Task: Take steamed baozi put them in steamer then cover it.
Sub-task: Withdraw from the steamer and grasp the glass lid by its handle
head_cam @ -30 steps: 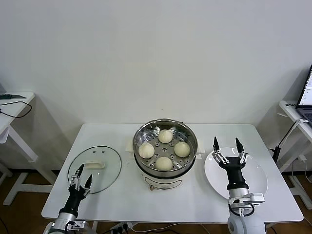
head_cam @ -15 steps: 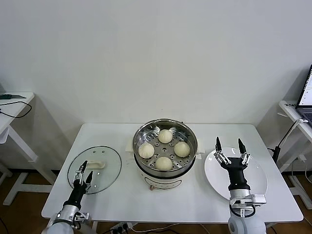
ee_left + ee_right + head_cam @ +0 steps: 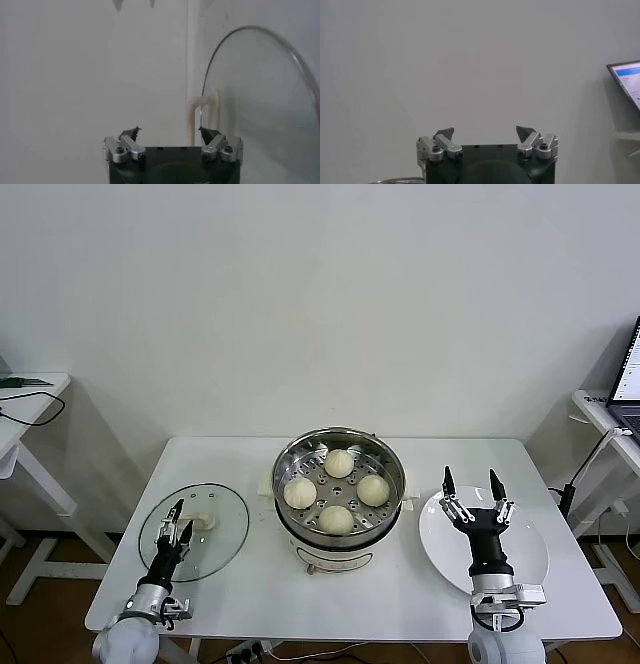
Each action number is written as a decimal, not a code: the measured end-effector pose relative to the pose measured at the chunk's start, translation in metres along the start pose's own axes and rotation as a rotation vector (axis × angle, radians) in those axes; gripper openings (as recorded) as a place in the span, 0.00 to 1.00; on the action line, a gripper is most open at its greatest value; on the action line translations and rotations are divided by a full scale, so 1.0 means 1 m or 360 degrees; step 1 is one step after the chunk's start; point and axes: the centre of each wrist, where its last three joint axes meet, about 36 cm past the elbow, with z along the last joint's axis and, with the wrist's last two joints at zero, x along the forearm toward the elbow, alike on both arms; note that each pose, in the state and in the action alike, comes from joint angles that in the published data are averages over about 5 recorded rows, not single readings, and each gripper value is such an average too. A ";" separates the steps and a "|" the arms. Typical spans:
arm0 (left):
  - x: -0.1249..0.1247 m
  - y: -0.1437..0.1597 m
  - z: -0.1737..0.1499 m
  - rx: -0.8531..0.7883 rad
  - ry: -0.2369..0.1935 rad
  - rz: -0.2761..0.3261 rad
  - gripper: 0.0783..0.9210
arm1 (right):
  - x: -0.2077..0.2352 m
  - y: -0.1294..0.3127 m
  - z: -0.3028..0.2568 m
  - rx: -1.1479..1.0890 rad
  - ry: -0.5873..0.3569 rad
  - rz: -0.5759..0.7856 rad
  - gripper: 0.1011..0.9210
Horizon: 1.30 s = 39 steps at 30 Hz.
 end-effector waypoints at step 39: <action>-0.030 -0.012 0.002 -0.0065 0.0043 -0.0043 0.13 | -0.002 0.002 0.015 0.0020 0.0009 0.0001 0.88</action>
